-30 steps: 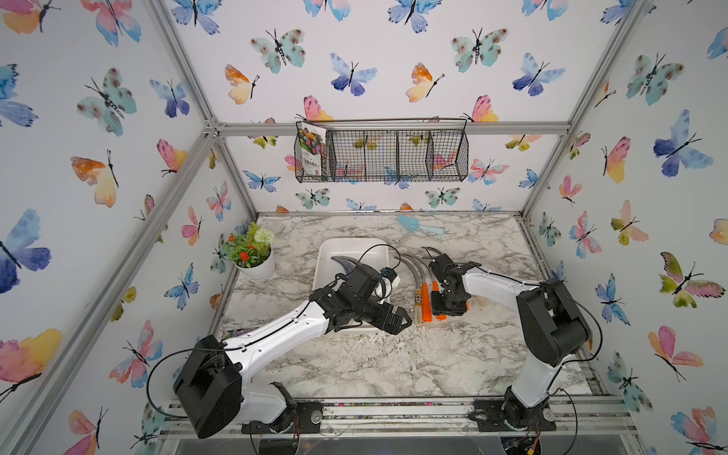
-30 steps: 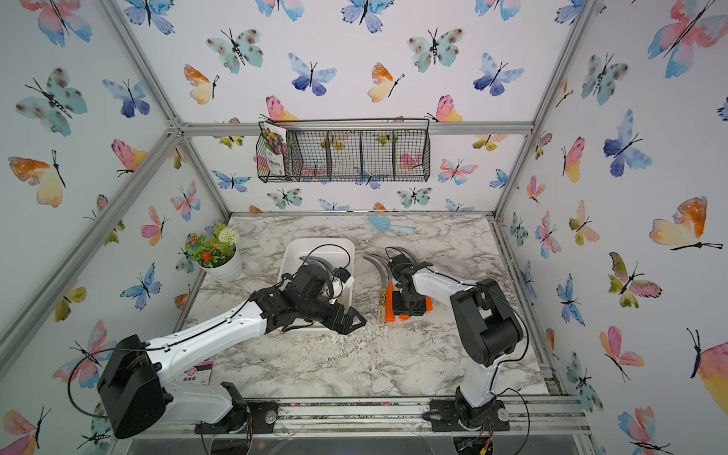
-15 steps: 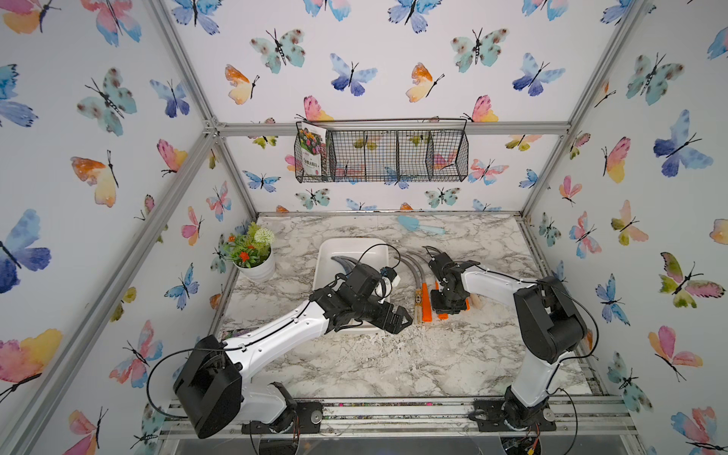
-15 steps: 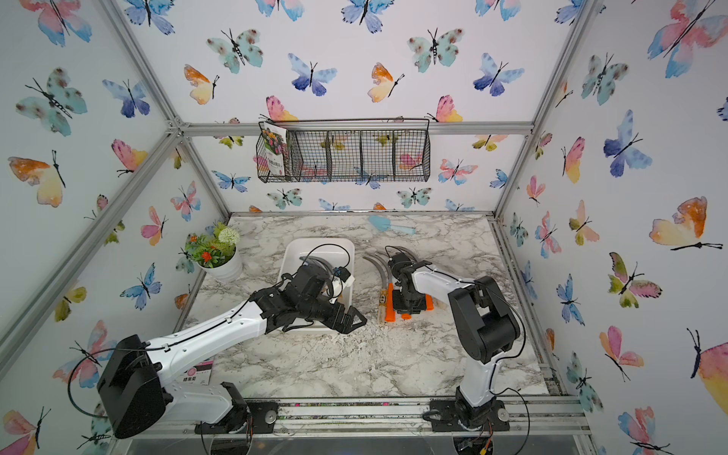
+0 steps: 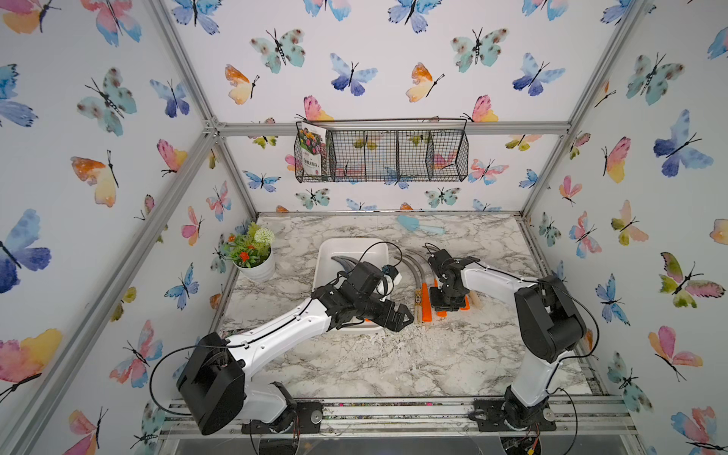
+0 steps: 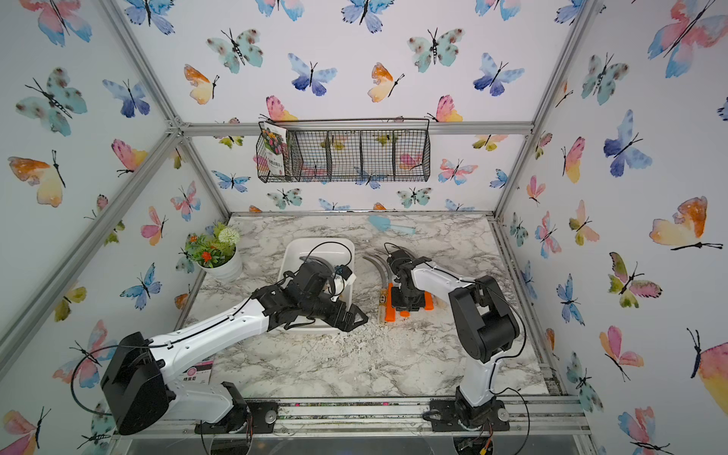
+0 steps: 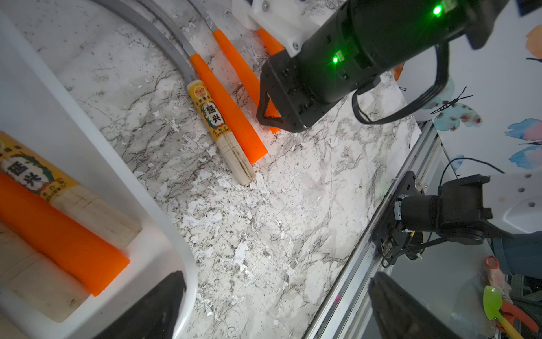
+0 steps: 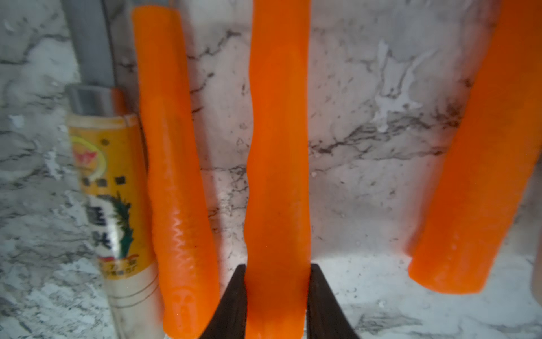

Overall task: Put small sickles into storage boxes
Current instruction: Pick up the sickle at the center of the board, then place the sickle in the storage box.

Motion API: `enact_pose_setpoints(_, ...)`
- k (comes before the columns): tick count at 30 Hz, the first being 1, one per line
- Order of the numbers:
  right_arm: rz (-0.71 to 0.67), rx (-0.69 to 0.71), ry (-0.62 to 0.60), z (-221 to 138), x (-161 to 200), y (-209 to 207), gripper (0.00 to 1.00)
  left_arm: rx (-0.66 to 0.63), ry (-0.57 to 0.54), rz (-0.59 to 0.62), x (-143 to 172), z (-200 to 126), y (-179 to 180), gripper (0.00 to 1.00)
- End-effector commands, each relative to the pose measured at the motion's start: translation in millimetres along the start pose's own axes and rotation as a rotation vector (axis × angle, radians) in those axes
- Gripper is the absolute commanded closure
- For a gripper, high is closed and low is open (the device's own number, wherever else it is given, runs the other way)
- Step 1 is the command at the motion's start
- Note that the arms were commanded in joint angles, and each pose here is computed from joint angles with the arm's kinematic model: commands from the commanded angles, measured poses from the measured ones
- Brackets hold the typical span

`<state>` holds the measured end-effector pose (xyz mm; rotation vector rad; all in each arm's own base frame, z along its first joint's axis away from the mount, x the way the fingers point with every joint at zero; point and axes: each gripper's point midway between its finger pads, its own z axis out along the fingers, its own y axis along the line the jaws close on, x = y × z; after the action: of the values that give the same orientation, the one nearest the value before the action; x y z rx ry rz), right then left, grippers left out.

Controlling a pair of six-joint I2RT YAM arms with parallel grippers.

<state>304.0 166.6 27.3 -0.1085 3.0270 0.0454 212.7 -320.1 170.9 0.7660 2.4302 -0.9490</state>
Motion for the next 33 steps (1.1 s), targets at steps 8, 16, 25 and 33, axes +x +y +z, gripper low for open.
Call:
enact_pose_setpoints(8, -0.009, -0.015, -0.031, -33, -13, 3, 0.91, -0.041, -0.042, 0.037, -20, -12, -4, 0.02)
enact_pose_setpoints(16, -0.010, -0.060, -0.053, -50, -20, 12, 0.93, -0.070, -0.073, 0.035, -26, -23, -4, 0.02)
enact_pose_setpoints(25, -0.028, -0.121, -0.078, -67, -24, 31, 0.94, -0.116, -0.108, 0.027, -23, -39, 2, 0.02)
enact_pose_setpoints(33, -0.060, -0.144, -0.094, -76, -26, 58, 0.94, -0.158, -0.118, 0.009, -9, -49, 12, 0.02)
